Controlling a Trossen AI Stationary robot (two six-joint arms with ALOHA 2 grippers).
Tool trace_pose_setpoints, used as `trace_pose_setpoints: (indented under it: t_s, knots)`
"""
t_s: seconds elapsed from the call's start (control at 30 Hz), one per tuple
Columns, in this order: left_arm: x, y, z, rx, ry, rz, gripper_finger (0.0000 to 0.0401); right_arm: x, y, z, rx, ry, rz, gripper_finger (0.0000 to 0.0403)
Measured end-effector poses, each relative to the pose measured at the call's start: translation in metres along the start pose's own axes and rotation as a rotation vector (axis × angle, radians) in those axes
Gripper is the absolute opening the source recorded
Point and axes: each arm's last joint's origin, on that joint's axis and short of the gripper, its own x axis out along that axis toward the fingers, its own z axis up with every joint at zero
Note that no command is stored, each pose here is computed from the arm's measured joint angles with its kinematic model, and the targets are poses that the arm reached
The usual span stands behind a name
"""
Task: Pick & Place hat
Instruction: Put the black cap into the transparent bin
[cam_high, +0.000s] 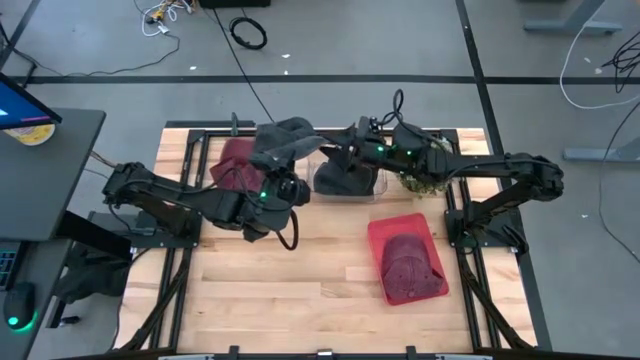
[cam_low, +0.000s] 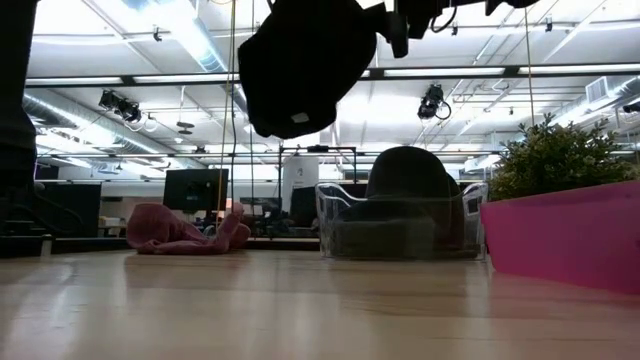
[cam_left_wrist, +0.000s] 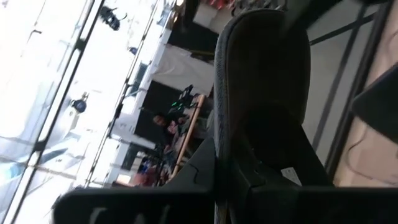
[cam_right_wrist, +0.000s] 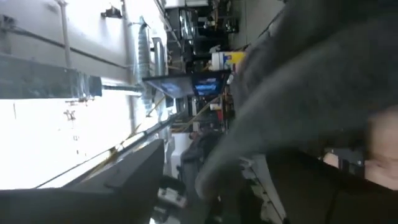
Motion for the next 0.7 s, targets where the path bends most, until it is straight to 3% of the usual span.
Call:
trace_pose_setpoints:
  t_s: [0.47,0.7]
  knots:
    - [0.0002,-0.0005,0.0009,0.0,-0.038,-0.04,0.0014,0.0002,-0.0006,0.0075,-0.056,-0.03,-0.009,0.0029]
    - [-0.0008,-0.0014,0.0017,-0.108,-0.065,-0.074,0.0061,-0.0002,0.0008,0.0106,-0.165,-0.037,-0.005,0.0009]
